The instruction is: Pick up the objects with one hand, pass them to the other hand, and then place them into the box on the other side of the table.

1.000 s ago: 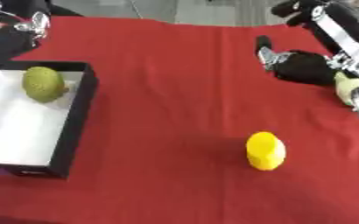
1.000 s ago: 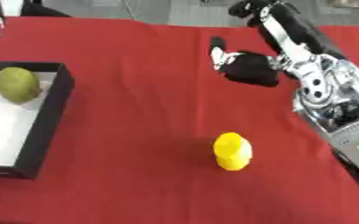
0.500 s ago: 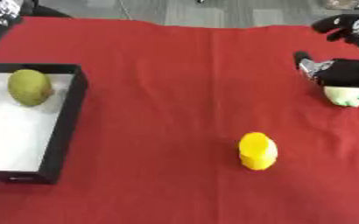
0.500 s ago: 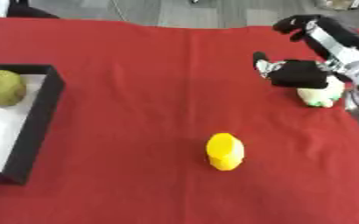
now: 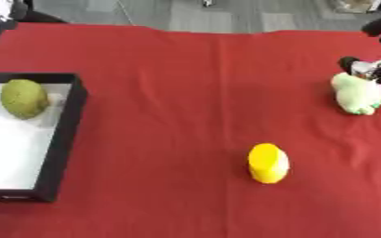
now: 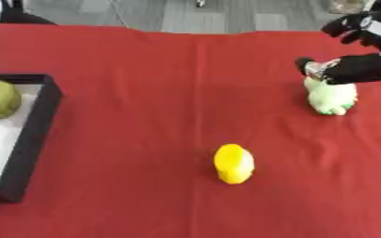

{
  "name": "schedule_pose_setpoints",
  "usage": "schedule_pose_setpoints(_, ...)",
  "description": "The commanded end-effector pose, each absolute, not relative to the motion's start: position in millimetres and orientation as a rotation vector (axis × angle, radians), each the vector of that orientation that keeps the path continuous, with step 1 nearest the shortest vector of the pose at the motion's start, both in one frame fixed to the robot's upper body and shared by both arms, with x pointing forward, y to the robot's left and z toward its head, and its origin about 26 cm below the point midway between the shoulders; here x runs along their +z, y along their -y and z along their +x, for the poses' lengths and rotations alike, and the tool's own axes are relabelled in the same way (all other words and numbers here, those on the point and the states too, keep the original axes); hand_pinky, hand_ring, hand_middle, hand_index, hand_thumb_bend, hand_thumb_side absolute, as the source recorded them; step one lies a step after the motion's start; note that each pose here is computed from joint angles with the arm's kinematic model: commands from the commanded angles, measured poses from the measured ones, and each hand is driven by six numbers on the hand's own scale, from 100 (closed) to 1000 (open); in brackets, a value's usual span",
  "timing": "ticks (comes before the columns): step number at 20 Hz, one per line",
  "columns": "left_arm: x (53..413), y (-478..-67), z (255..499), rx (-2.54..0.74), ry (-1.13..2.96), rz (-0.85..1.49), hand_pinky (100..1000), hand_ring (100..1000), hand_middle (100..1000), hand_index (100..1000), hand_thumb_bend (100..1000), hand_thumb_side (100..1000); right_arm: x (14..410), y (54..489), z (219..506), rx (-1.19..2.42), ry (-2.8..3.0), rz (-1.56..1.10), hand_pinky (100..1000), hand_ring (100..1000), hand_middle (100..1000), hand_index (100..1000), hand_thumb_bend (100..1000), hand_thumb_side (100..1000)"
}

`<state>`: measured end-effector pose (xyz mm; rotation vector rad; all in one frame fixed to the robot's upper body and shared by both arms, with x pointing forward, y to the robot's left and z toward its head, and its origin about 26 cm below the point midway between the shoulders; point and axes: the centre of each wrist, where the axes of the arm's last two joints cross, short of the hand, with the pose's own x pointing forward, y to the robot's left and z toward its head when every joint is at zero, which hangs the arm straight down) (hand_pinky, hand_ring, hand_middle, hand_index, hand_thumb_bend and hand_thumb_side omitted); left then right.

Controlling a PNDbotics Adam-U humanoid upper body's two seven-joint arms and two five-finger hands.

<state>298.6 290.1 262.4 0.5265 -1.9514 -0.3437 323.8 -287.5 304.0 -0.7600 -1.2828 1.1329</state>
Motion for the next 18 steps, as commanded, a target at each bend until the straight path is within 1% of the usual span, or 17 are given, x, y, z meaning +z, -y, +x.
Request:
schedule_pose_setpoints(1,273,-291,296,-0.350,1.976,0.549,798,728,605,722,100,689,321,312,331,1.141,1.207,-0.796,979,932,905,924,413,445)
schedule_pose_setpoints(5,273,-291,296,-0.347,1.965,0.559,798,729,605,721,100,693,321,325,339,1.158,1.167,-0.790,981,930,898,923,449,401)
schedule_pose_setpoints(7,273,-290,296,-0.346,1.961,0.560,798,728,604,720,100,696,319,328,341,1.168,1.156,-0.786,982,928,893,923,480,386)
schedule_pose_setpoints(9,273,-290,296,-0.345,1.960,0.558,798,728,603,719,100,696,317,329,344,1.179,1.141,-0.782,983,928,893,924,490,381)
schedule_pose_setpoints(11,273,-289,296,-0.344,1.960,0.557,798,728,603,719,100,694,315,332,347,1.183,1.126,-0.775,982,926,890,923,522,353)
schedule_pose_setpoints(14,273,-289,296,-0.343,1.954,0.562,797,728,603,718,100,695,309,337,351,1.191,1.100,-0.763,983,926,889,926,533,367)
schedule_pose_setpoints(18,272,-289,296,-0.336,1.939,0.568,797,728,601,716,100,701,304,339,354,1.205,1.085,-0.751,983,925,888,933,522,378)
